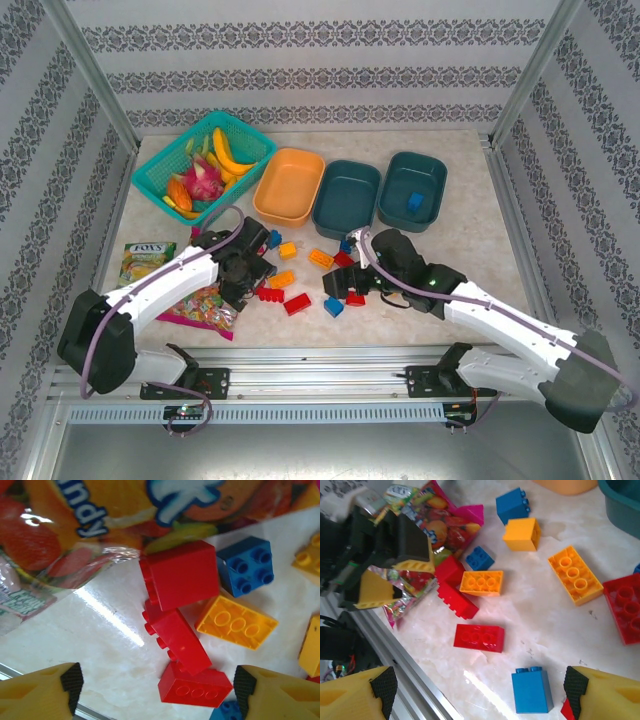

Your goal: Sort the legos into containers by color

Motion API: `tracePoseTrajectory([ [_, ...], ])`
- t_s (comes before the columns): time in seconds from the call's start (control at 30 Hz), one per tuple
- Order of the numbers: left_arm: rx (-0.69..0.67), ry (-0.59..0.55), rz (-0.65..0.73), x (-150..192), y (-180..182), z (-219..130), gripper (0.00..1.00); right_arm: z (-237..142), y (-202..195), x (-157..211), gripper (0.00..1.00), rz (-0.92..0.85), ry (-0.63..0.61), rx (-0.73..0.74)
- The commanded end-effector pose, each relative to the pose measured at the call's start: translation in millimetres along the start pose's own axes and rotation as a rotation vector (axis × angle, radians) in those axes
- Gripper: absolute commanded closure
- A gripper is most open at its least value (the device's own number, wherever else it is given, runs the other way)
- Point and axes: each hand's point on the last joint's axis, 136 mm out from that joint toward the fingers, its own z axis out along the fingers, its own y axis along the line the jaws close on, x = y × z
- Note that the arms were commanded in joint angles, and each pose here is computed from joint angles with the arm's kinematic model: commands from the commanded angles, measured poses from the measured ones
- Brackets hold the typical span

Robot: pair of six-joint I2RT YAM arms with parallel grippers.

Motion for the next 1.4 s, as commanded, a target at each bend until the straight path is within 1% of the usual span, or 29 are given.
tracePoseTrajectory([
  [0.0, 0.042, -0.056, -0.132, -8, -3, 1, 0.24, -6, 10, -14, 0.13, -0.025, -0.07, -0.04],
  [0.13, 0.074, -0.073, -0.17, -14, -17, 16, 0.28, -8, 13, -14, 0.13, -0.015, -0.078, -0.057],
  [0.3, 0.032, -0.095, -0.143, -21, -28, 27, 0.29, -5, 15, -7, 0.13, -0.018, -0.054, -0.085],
  [0.5, -0.024, -0.112, -0.152, -26, -20, 35, 0.29, -4, 16, -5, 0.12, -0.024, -0.044, -0.091],
  [0.63, -0.043, -0.129, -0.155, -28, -15, 37, 0.35, -3, 13, -5, 0.12, -0.018, -0.037, -0.083],
  [0.77, -0.044, -0.143, -0.15, -32, -15, 44, 0.37, -1, 12, -5, 0.12, -0.013, -0.034, -0.079],
  [0.87, -0.062, -0.152, -0.142, -35, -14, 48, 0.41, 0, 12, -6, 0.12, -0.008, -0.029, -0.08],
  [1.03, -0.097, -0.152, -0.126, -36, -11, 51, 0.43, 1, 9, -6, 0.12, 0.002, -0.022, -0.072],
  [1.2, -0.083, -0.14, -0.124, -34, -14, 57, 0.53, 3, 8, -6, 0.13, 0.01, -0.02, -0.066],
  [1.3, -0.08, -0.145, -0.11, -35, -17, 53, 0.6, 4, 6, -7, 0.13, 0.014, -0.019, -0.061],
  [1.37, -0.075, -0.145, -0.107, -35, -19, 47, 0.61, 4, 6, -7, 0.12, 0.015, -0.017, -0.061],
])
